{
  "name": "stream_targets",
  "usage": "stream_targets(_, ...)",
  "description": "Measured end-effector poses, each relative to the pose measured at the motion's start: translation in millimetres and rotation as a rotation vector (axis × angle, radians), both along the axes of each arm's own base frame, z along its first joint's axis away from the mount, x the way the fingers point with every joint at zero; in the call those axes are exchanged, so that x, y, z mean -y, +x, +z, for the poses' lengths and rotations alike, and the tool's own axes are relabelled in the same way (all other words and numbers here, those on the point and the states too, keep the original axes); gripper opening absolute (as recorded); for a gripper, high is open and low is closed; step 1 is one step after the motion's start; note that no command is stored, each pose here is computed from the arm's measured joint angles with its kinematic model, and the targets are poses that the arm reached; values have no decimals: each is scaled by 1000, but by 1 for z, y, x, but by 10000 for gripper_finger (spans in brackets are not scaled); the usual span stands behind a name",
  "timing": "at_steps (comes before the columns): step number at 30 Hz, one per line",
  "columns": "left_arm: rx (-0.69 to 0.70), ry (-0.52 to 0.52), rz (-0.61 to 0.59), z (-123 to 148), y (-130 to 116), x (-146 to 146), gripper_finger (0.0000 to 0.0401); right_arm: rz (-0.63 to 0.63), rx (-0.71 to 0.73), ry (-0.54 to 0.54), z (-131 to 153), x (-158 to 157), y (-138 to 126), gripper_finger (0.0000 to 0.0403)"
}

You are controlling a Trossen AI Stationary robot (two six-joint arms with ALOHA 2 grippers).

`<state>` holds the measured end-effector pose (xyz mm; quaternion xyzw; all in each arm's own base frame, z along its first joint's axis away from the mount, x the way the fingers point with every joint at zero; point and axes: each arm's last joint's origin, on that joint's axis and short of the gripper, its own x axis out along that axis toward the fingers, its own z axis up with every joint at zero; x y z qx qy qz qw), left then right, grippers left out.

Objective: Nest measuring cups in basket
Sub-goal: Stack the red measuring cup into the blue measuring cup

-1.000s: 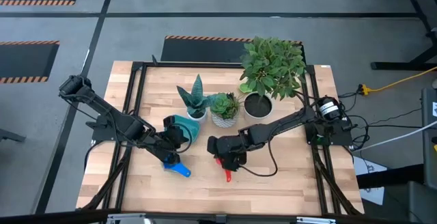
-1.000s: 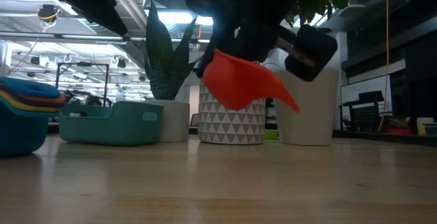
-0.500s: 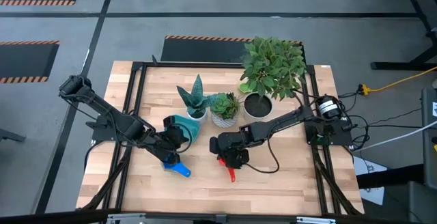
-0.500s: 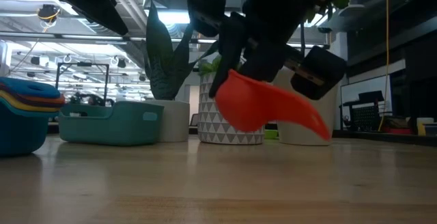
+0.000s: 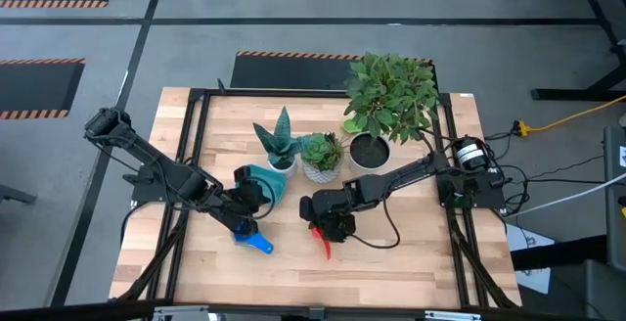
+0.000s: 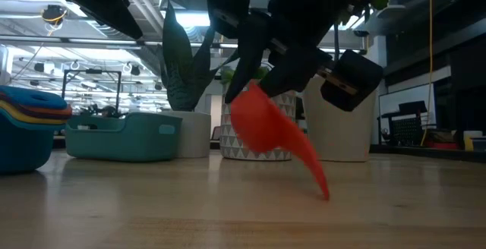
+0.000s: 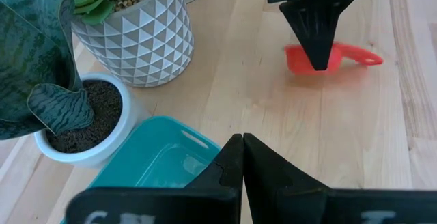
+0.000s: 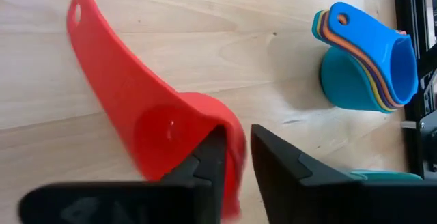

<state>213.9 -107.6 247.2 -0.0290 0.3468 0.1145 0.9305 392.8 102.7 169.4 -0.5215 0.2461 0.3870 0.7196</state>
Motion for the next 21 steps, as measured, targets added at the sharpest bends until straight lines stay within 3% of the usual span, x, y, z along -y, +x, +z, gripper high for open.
stream_targets(7, 0, 0, 0, 0, 0, 0, 2, 0, 0, 0, 0, 0, 0, 114)
stream_targets(21, 20, -29, 25, 1, 1, 0, 5, 2, 21, 8, 5, -7, 1, 117)
